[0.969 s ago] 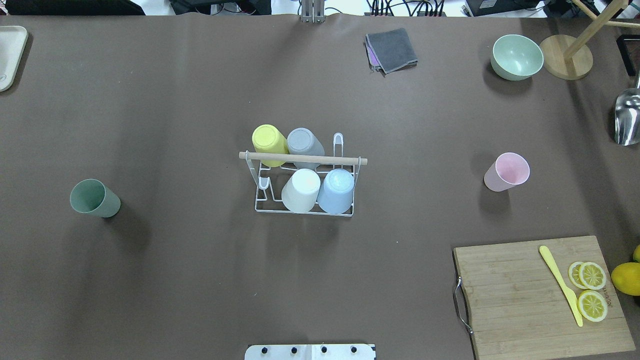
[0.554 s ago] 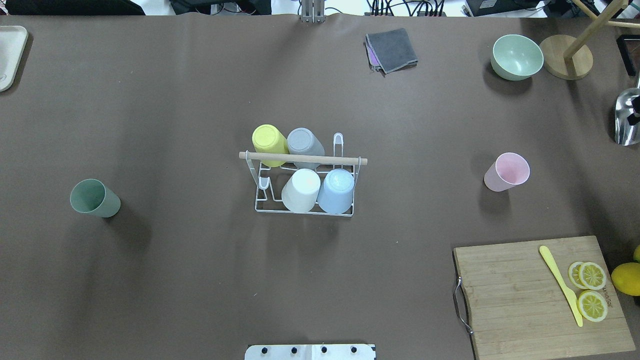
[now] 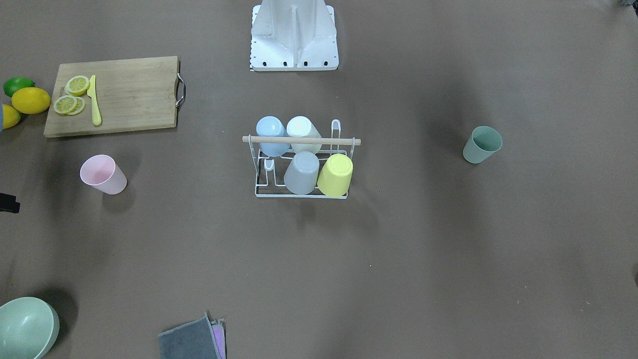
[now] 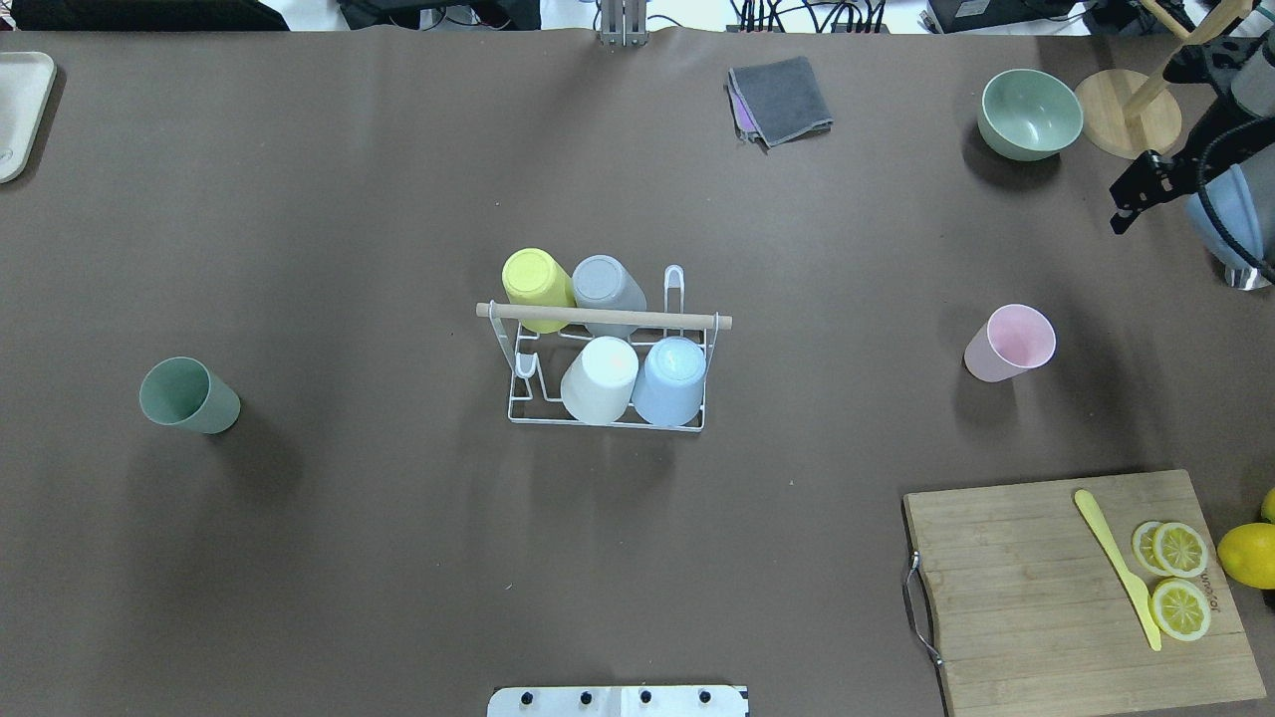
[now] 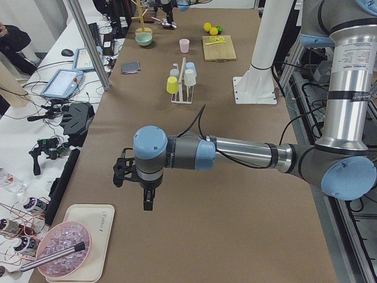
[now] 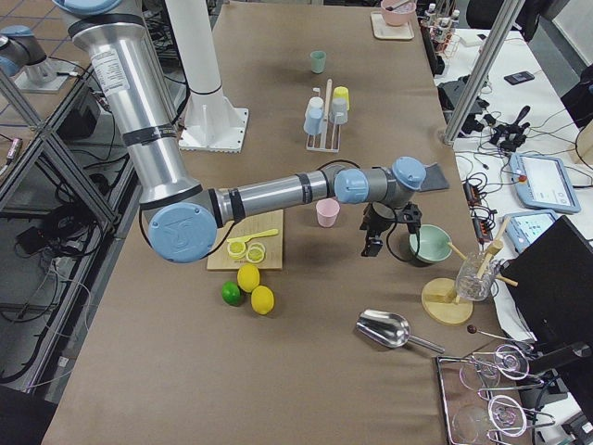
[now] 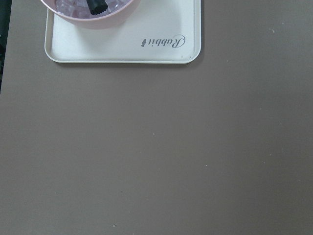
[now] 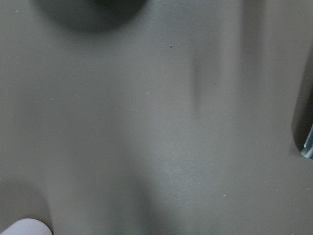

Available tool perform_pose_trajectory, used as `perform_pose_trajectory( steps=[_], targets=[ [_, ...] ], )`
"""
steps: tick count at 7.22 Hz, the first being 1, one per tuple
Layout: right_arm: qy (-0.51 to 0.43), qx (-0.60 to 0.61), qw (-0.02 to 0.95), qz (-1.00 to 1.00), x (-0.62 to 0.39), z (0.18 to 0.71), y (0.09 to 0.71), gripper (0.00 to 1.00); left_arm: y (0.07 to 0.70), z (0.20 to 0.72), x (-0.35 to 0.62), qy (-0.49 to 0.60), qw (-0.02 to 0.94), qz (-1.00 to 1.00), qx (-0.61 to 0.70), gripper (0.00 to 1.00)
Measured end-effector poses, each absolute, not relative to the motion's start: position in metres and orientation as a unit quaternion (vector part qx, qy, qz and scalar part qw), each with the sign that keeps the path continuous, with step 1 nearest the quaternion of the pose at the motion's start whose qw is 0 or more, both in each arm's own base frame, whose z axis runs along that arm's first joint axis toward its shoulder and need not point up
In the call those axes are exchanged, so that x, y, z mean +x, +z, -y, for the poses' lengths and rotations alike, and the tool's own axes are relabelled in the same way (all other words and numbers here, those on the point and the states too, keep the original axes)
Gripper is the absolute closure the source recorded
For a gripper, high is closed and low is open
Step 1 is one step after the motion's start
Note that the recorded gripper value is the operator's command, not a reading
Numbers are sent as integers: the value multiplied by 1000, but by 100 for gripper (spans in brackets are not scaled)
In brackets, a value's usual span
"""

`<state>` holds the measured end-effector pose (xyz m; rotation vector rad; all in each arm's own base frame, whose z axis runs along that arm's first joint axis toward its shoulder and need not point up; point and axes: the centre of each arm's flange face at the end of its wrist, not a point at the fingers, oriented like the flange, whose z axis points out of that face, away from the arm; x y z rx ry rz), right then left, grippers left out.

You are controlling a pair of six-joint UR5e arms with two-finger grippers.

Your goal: Place cup on cup holder

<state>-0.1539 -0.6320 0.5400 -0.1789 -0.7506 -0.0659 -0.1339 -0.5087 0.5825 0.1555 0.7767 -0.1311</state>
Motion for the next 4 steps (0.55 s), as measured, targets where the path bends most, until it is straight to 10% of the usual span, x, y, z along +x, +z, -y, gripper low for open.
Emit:
perform_pose_trajectory(
  steps=[4],
  targets=[
    [-49,-147,916,371,-237,663,540,0,545,635,-159,-101,941,-323,24,2]
  ],
)
